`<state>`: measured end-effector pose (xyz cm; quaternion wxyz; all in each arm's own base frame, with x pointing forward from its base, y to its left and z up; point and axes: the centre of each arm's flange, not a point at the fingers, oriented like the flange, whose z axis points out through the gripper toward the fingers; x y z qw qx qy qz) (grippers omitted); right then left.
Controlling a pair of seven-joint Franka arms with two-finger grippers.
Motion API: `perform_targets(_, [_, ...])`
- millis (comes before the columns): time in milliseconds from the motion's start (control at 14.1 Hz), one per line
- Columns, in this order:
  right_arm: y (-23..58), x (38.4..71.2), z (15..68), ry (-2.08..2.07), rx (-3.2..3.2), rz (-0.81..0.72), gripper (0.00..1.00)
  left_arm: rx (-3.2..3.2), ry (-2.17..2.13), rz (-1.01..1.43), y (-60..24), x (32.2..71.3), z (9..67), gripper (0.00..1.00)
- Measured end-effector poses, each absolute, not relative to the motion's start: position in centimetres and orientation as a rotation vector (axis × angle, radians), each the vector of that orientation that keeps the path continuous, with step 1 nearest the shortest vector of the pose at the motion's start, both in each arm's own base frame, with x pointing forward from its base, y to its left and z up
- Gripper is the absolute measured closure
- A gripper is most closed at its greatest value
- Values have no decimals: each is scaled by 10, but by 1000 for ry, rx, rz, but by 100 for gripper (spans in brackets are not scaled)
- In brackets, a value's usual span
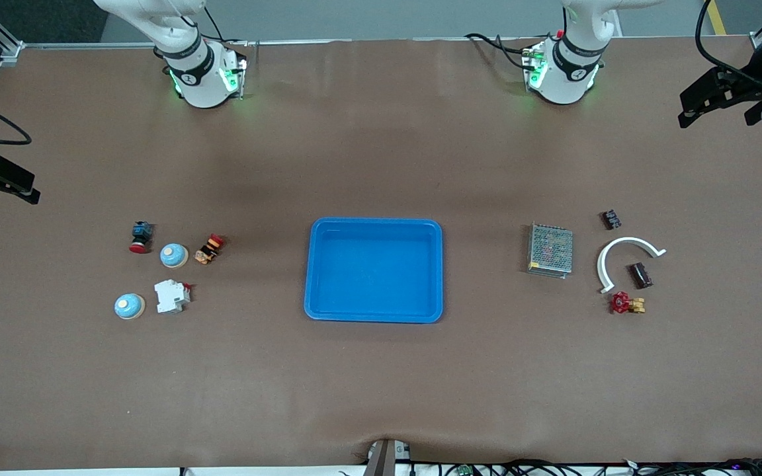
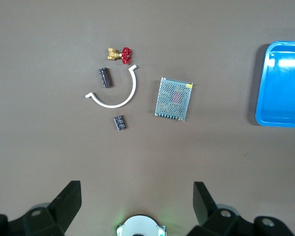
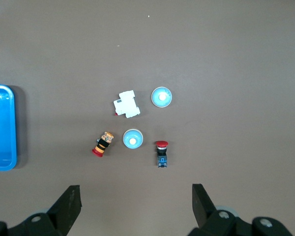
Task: Place electrolytic capacitor and blue bell in tray
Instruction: 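Reach the left gripper to a black capacitor while the right gripper reaches a bell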
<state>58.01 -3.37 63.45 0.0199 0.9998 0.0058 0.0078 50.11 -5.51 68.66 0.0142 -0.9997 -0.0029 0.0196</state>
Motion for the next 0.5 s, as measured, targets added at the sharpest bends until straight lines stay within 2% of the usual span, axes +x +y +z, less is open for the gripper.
perform_targets(497, [-30,580,634,27,3102,18,0,-3110,-15,105,-53,505,675,0])
